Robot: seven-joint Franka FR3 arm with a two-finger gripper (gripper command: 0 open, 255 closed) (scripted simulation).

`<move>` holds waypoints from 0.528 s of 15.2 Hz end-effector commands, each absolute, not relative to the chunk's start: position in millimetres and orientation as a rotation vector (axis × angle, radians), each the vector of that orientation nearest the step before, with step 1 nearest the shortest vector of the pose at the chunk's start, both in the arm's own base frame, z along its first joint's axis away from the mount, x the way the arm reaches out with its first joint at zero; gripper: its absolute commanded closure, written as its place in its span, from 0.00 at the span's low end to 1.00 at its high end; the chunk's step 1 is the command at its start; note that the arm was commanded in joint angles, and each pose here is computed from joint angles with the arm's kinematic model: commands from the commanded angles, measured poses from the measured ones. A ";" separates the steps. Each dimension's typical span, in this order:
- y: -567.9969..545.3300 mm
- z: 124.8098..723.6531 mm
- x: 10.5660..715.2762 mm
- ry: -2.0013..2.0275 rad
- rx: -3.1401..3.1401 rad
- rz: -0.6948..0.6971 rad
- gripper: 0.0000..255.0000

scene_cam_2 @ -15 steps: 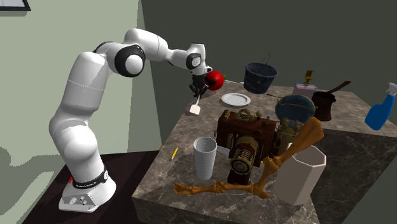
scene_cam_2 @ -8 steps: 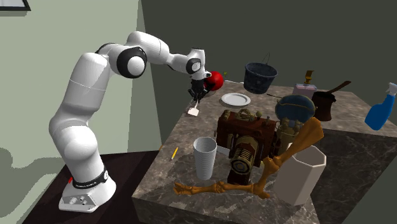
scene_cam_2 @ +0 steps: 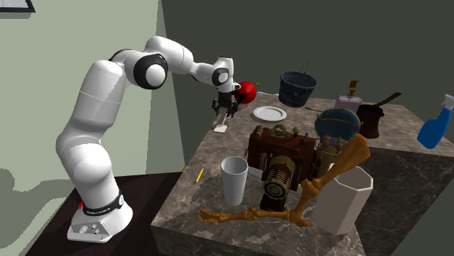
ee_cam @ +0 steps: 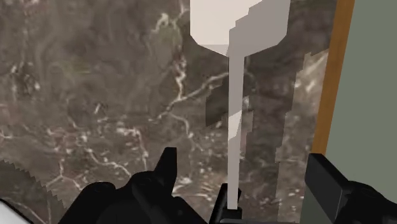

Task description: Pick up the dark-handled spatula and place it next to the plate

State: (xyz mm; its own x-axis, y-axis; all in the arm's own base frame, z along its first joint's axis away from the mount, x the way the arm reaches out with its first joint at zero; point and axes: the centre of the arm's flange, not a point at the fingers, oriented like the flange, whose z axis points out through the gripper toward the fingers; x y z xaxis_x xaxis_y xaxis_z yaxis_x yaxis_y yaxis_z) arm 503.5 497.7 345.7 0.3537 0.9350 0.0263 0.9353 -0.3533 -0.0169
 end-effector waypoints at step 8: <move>502.4 400.4 505.0 -1.772 -2.546 -0.084 0.00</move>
State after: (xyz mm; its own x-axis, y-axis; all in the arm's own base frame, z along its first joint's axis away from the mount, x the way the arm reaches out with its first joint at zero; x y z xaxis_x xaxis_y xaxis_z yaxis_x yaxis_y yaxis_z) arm 506.3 499.9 397.6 0.3530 0.9338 0.0582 0.9354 -0.3535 -0.0021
